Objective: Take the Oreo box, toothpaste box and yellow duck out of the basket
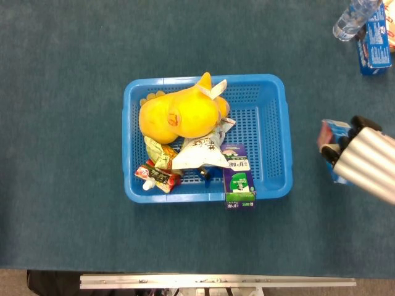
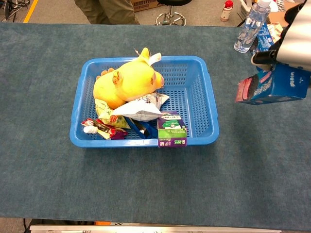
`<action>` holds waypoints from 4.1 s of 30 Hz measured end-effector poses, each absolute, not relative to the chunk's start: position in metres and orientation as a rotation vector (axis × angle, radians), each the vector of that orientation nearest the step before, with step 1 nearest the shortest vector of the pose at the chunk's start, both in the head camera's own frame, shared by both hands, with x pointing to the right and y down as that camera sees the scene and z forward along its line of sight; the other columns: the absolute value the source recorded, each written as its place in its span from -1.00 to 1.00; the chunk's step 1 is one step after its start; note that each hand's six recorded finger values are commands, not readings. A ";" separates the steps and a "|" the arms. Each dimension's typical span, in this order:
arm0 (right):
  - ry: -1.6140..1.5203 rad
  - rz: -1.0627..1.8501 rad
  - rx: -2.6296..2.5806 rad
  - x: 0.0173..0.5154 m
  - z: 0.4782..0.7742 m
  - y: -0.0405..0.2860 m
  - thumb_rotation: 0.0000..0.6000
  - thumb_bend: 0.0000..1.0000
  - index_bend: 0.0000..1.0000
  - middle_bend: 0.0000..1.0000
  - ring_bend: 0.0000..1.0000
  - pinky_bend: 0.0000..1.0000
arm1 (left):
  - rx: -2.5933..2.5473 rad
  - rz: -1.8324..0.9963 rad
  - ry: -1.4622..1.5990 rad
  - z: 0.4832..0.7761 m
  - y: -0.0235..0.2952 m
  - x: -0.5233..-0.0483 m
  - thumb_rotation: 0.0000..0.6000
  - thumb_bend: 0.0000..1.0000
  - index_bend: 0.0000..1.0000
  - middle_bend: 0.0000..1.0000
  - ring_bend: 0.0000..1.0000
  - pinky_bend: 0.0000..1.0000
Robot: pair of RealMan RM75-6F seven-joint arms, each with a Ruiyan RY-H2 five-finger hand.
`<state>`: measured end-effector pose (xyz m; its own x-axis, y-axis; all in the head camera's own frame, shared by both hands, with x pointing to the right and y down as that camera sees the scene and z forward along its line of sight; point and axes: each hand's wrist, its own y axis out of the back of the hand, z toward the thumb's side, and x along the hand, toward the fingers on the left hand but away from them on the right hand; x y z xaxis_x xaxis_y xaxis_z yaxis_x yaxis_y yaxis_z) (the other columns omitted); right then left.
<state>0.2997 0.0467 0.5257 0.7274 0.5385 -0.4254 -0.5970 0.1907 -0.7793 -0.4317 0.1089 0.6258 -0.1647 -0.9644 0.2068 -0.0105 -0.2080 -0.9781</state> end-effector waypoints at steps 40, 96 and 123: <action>-0.044 0.711 -1.526 0.291 0.577 0.067 1.00 -1.00 -0.40 -0.22 -0.14 0.06 | -1.274 -1.489 1.232 0.624 0.109 -0.433 1.00 -0.28 -0.37 -0.39 -0.43 0.01; -0.632 0.618 -1.889 0.254 0.665 0.118 1.00 -1.00 -0.50 -0.40 -0.30 -0.08 | -1.285 -1.483 1.235 0.622 0.109 -0.432 1.00 -0.28 -0.37 -0.38 -0.43 0.01; -0.765 0.503 -1.967 0.241 0.691 0.120 1.00 -1.00 -0.36 -0.10 0.02 -0.07 | -1.293 -1.470 1.236 0.620 0.109 -0.430 1.00 -0.28 -0.37 -0.38 -0.43 0.01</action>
